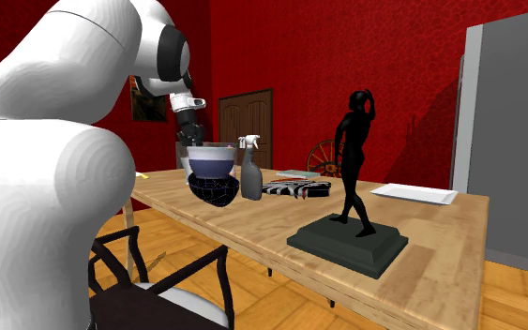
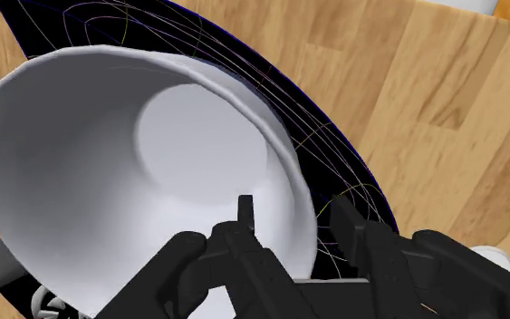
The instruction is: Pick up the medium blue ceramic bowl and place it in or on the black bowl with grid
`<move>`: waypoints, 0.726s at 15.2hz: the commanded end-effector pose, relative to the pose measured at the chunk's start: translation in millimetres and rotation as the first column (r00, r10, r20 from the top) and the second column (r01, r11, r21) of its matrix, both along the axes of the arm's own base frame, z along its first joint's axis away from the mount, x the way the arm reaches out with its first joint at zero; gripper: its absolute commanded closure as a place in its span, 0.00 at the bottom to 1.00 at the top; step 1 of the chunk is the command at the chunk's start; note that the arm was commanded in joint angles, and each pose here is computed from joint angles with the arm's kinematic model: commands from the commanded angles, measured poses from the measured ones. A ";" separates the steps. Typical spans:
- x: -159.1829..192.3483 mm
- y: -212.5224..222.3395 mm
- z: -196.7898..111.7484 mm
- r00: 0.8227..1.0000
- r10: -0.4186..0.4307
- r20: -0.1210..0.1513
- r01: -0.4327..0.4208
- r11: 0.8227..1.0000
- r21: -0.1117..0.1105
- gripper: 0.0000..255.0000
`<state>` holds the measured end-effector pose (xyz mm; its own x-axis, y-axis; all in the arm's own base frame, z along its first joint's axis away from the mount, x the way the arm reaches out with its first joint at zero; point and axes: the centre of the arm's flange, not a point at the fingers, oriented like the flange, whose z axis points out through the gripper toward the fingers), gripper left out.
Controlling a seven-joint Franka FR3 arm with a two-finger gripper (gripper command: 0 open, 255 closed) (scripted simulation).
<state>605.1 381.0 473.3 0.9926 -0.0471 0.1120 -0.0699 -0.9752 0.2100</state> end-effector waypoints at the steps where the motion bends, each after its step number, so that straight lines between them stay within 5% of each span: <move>1: 0.0 0.0 0.3 1.000 0.000 0.001 0.000 1.000 0.000 0.00; 5: 0.0 0.0 0.3 1.000 0.000 0.001 0.000 1.000 0.000 0.00; 9: -5.0 10.8 48.8 1.000 0.000 0.001 0.000 1.000 0.000 0.00; 11: -5.0 10.8 48.9 1.000 0.000 0.001 0.000 1.000 0.000 0.00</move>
